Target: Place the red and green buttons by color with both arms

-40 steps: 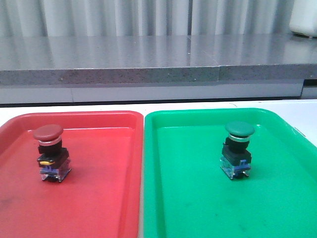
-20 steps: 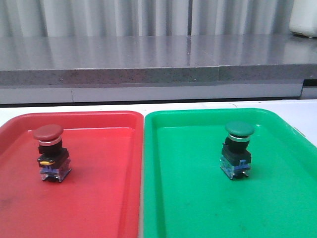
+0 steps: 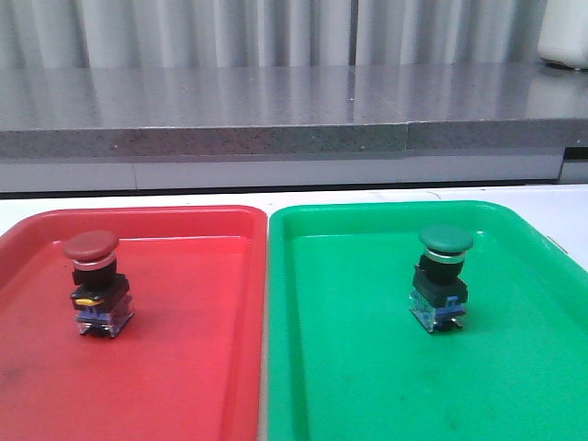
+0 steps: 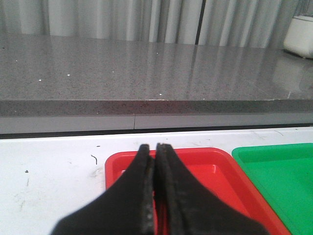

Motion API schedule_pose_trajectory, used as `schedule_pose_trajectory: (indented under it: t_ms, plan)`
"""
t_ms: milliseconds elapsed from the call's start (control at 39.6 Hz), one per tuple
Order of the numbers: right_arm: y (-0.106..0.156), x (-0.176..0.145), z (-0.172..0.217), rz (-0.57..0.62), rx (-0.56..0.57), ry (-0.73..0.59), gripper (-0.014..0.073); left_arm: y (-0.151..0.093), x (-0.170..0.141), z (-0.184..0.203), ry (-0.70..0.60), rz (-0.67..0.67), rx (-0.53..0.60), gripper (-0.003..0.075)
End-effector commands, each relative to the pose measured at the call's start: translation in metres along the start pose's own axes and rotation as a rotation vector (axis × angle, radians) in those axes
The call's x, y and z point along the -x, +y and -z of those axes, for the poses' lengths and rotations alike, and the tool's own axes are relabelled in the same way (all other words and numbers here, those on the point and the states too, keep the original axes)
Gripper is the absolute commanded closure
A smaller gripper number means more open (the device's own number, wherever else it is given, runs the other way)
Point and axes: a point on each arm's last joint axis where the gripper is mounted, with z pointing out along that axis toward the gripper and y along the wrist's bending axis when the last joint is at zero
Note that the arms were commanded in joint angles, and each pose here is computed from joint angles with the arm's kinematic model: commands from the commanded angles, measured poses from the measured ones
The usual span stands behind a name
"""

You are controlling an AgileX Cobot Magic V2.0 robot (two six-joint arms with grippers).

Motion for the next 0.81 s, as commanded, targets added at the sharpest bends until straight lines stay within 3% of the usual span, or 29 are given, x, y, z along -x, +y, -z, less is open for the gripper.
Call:
schedule_pose_trajectory:
  t_ms: [0, 606, 782]
  plan:
    - [0.002, 0.015, 0.001, 0.011, 0.011, -0.102, 0.0712, -0.001, 0.014, 0.001, -0.089, 0.022, -0.005, 0.074]
    - [0.002, 0.015, 0.001, 0.011, 0.011, -0.102, 0.0712, -0.001, 0.013, 0.001, -0.089, 0.024, -0.005, 0.074]
    - [0.002, 0.015, 0.001, 0.011, 0.011, -0.102, 0.0712, 0.003, -0.007, -0.001, -0.12, 0.033, 0.033, 0.074]
